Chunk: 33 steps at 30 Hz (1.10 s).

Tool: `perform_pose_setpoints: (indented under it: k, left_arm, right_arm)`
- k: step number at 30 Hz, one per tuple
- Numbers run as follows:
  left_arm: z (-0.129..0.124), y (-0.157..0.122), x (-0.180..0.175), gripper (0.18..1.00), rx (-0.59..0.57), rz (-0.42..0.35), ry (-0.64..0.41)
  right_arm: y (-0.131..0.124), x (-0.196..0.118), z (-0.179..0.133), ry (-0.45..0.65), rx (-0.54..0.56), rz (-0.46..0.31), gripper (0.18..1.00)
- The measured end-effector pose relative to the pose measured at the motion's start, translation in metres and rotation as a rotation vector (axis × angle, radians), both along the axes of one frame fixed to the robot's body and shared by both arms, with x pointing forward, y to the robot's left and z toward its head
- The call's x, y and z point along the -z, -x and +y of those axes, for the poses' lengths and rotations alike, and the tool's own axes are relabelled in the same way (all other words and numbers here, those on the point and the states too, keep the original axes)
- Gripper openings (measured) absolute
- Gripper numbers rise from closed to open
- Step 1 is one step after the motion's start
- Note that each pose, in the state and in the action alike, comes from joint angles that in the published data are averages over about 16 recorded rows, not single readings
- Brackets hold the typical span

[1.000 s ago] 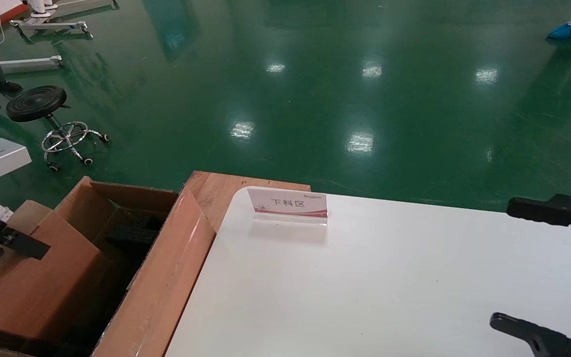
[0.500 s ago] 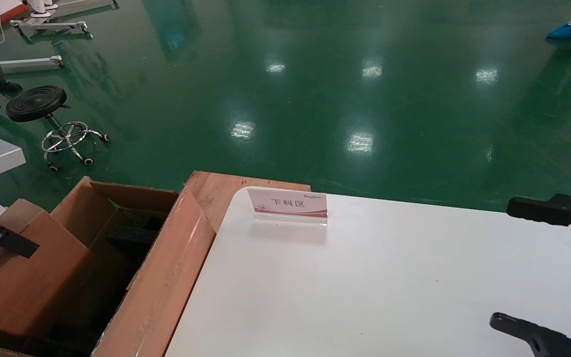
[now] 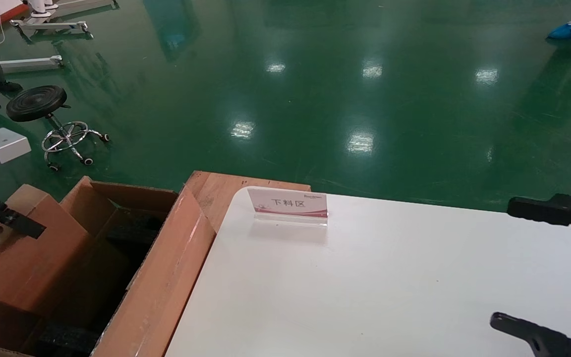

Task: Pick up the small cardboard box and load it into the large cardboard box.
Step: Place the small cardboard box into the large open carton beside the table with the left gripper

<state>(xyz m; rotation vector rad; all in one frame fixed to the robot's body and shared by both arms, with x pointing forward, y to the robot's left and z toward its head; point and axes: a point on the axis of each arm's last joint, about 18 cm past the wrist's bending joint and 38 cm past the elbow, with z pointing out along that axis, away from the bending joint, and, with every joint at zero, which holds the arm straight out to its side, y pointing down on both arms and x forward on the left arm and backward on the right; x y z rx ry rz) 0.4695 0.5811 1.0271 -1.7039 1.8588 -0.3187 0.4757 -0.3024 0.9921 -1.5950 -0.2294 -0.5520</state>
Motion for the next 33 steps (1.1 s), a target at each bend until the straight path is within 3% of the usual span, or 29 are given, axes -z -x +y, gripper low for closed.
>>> perform_pose_setpoints:
  k: [33]
  left_arm:
    - [0.028, -0.046, 0.037, 0.249, -0.008, 0.017, -0.019]
  right_arm:
    - [0.000, 0.000, 0.000, 0.000, 0.000, 0.000, 1.001]
